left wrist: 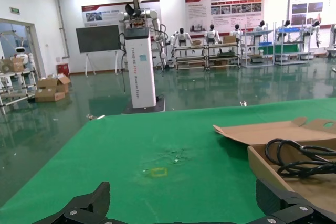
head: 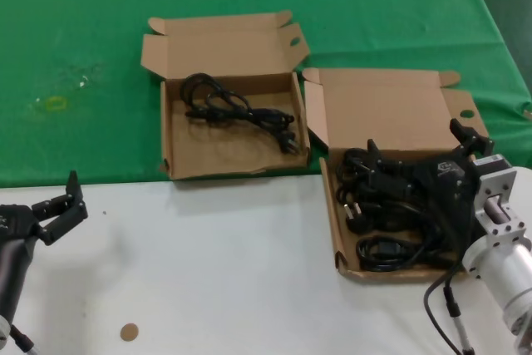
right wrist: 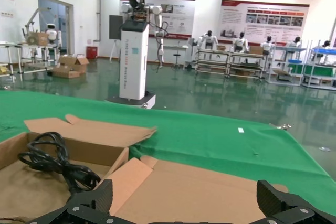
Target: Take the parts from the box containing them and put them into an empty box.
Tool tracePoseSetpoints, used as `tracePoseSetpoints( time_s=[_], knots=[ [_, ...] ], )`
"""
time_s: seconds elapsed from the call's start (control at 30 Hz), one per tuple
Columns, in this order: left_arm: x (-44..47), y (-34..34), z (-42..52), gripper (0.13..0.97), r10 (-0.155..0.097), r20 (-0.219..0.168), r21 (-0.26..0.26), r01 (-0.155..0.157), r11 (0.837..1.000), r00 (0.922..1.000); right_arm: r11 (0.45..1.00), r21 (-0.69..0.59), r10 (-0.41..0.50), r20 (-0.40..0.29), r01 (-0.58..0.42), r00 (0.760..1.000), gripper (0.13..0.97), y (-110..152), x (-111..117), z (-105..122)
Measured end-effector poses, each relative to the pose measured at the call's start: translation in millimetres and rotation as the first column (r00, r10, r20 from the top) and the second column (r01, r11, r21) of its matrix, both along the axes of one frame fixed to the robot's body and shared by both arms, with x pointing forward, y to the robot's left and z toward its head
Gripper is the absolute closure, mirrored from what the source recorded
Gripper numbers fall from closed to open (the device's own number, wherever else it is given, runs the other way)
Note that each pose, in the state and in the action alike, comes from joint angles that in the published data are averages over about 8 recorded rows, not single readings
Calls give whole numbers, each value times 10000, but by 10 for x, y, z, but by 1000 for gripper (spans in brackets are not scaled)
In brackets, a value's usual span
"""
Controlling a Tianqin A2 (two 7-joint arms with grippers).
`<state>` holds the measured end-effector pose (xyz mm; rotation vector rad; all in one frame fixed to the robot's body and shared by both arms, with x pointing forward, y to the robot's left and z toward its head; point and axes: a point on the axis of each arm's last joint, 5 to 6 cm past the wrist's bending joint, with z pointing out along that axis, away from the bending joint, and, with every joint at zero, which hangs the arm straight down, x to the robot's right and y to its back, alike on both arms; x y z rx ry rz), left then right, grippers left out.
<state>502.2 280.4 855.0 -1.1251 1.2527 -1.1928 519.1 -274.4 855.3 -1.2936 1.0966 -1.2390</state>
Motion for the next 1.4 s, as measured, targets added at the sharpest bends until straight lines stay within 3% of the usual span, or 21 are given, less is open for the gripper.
tracePoseSetpoints(
  time_s=[1.4],
  knots=[
    [0,0,0,132,0,0,0,0,10000,10000,10000,63,-74,-2,74,10000,130,-14,-27,-1]
  ],
)
